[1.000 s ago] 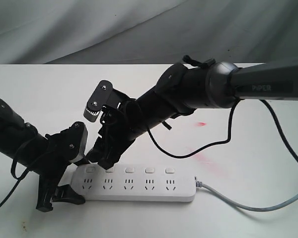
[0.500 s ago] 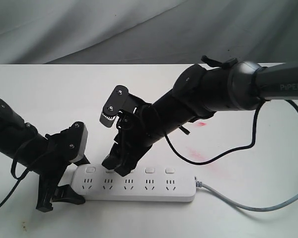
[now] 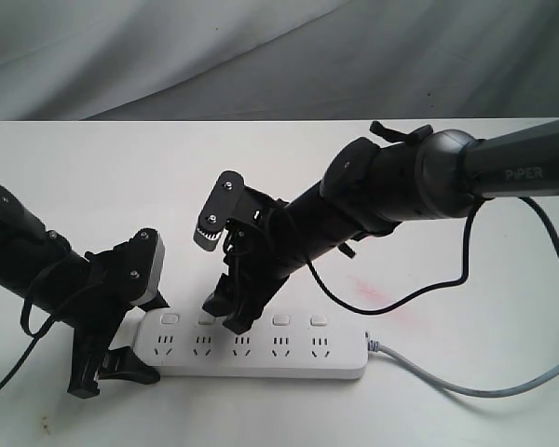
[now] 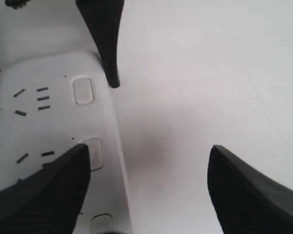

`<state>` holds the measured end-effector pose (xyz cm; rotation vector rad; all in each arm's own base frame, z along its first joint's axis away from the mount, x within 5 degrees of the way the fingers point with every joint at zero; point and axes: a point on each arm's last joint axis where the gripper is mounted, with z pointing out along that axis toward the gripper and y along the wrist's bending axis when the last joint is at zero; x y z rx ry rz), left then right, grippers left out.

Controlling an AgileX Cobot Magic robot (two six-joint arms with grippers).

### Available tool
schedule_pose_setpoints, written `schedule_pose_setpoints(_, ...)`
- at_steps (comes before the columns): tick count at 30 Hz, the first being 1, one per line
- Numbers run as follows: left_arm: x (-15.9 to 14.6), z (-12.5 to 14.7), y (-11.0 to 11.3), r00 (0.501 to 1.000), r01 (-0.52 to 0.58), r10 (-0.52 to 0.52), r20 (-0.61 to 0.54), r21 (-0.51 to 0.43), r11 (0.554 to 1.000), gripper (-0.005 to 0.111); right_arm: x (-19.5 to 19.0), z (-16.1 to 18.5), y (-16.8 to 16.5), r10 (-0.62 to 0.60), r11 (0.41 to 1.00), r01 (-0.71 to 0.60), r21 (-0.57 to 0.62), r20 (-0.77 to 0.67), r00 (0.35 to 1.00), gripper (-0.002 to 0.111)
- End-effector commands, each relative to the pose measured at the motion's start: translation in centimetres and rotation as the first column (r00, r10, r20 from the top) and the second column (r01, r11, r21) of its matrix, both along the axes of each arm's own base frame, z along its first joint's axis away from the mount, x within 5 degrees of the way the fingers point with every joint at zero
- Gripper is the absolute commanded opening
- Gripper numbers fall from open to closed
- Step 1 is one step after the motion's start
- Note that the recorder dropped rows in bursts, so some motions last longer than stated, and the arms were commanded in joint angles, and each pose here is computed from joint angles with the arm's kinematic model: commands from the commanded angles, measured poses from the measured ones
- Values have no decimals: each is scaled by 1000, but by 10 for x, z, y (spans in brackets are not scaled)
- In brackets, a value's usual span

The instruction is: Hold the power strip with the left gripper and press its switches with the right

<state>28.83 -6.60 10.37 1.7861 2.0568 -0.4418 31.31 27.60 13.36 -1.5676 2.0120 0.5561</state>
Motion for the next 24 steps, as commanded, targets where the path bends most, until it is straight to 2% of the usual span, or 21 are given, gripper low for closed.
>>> schedule_pose_setpoints(1,2,-4,2,1000,-6,5,24,33,999,64,3,0,-2,-6,1000,6,-1,27,1000,63)
schedule_pose_setpoints(24,2,-4,2,1000,-4,3,25,34,999,64,-6,0,14,60,998,-55,-35,143,988,63)
